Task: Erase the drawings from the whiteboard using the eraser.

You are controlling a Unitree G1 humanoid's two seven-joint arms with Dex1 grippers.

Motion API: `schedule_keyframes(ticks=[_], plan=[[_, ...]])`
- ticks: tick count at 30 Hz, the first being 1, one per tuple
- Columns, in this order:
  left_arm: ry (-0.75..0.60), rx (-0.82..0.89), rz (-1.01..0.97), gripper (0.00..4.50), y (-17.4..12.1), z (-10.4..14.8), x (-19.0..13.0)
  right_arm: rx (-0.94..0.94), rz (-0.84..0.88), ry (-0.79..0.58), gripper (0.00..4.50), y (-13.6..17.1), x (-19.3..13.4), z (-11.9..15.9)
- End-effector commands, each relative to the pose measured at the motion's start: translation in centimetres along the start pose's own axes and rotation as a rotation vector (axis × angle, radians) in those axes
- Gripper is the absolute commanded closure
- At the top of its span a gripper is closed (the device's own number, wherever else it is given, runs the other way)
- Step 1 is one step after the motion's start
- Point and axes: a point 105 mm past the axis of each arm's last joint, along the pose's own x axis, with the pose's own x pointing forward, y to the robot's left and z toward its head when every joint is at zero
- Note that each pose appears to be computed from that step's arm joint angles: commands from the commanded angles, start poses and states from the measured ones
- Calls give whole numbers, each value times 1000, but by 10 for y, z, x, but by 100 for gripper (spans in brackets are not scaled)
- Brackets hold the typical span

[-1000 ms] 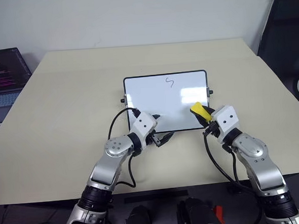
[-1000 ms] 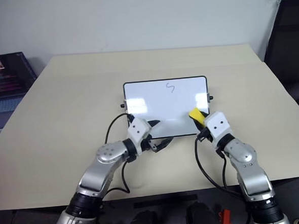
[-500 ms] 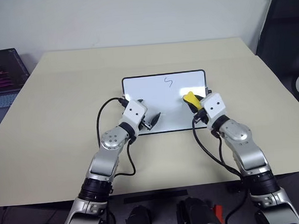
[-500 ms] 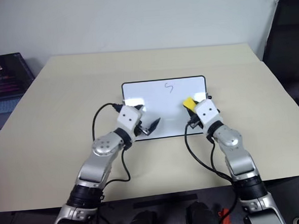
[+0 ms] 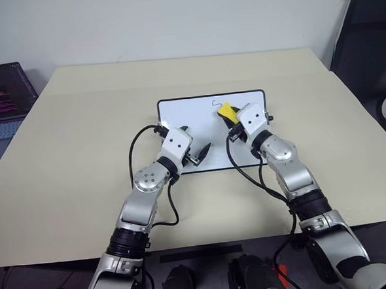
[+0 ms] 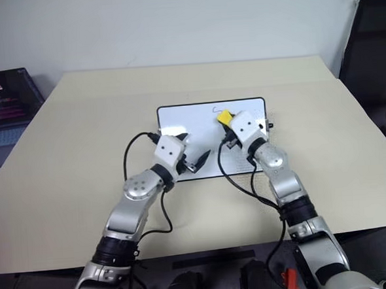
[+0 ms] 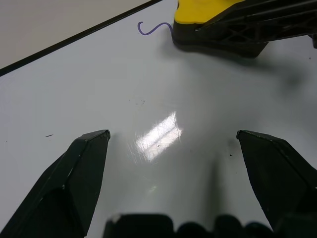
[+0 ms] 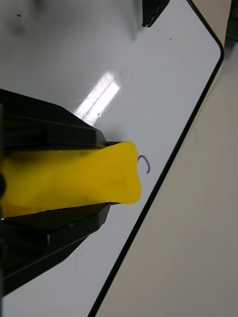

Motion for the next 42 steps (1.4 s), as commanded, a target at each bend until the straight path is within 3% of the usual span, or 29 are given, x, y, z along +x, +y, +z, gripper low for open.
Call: schedule_keyframes(ticks=[1,9,21,36,42], plan=[[-58,30,14,0,5,16,-1,-32,-8,-76,337,-5,9,20],[-57,29,13,0,5,17,0,-38,-9,-87,337,-3,27,23],[-54,26,23,0,6,16,-2,-50,6,2,337,1,32,2],[-45,22,43,0,12,14,-3,-51,43,138,337,1,-12,-28],[-46,19,39,0,12,14,-1,-55,27,147,337,-5,-14,-26]])
